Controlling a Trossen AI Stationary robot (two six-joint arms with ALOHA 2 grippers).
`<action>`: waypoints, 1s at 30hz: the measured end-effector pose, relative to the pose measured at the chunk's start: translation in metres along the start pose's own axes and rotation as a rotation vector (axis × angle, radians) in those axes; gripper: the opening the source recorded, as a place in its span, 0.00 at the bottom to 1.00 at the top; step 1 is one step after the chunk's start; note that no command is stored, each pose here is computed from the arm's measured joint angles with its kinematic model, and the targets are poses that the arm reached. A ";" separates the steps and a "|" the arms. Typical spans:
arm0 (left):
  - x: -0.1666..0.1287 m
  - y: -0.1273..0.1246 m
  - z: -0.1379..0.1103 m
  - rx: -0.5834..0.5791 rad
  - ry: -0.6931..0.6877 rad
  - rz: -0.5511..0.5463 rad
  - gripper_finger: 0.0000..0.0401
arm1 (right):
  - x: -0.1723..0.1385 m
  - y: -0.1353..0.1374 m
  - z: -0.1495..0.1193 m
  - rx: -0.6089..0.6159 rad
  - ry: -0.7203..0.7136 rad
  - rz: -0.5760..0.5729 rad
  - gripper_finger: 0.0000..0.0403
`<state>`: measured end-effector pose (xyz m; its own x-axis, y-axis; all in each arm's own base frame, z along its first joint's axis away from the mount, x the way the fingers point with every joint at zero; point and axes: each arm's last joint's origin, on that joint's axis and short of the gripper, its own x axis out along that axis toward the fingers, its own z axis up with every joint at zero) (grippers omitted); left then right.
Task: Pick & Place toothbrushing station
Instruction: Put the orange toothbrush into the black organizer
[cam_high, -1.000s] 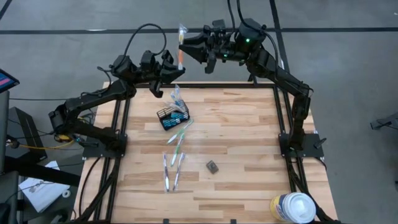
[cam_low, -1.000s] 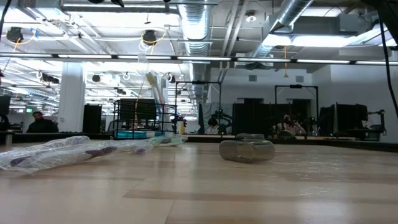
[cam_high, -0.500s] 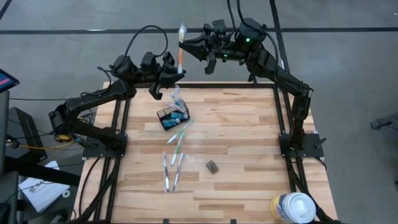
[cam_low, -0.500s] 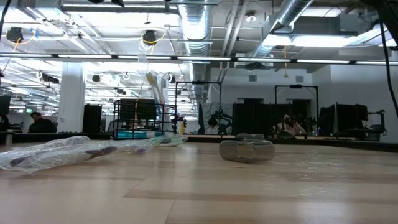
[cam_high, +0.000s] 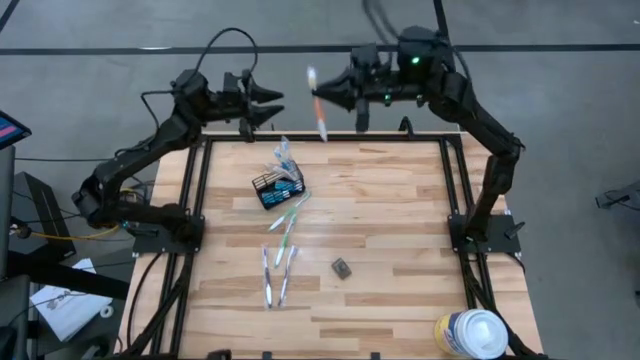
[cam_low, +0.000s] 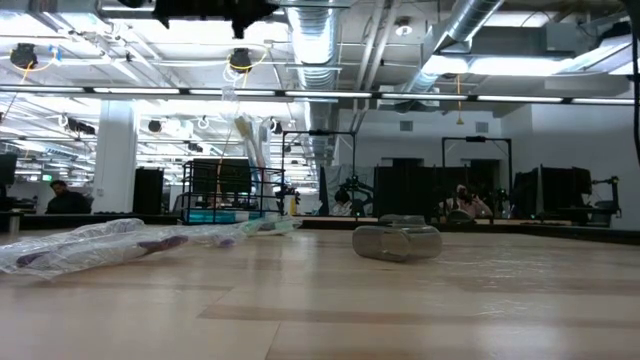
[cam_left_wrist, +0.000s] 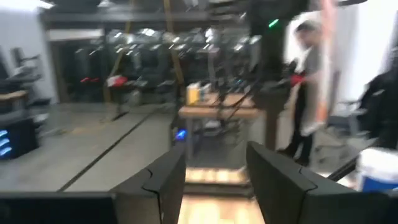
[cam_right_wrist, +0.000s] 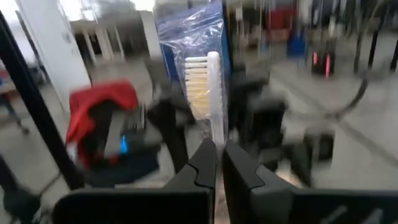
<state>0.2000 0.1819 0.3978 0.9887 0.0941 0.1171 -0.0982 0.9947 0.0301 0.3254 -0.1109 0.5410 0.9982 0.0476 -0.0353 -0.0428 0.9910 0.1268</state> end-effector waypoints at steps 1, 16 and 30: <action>-0.004 0.003 -0.002 0.014 0.023 0.021 0.39 | 0.001 0.002 -0.005 0.003 0.041 -0.012 0.00; -0.023 0.018 -0.027 0.001 0.214 0.132 0.29 | 0.068 -0.018 -0.153 0.162 0.189 0.007 0.00; -0.022 0.017 -0.032 0.032 0.230 0.194 0.29 | 0.028 -0.070 -0.265 0.135 -0.133 -0.104 0.00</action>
<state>0.1806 0.1978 0.3638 0.9505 0.2928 -0.1043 -0.2878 0.9558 0.0605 0.3457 -0.1456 0.2682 0.9939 -0.0801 0.0753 0.0579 0.9637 0.2608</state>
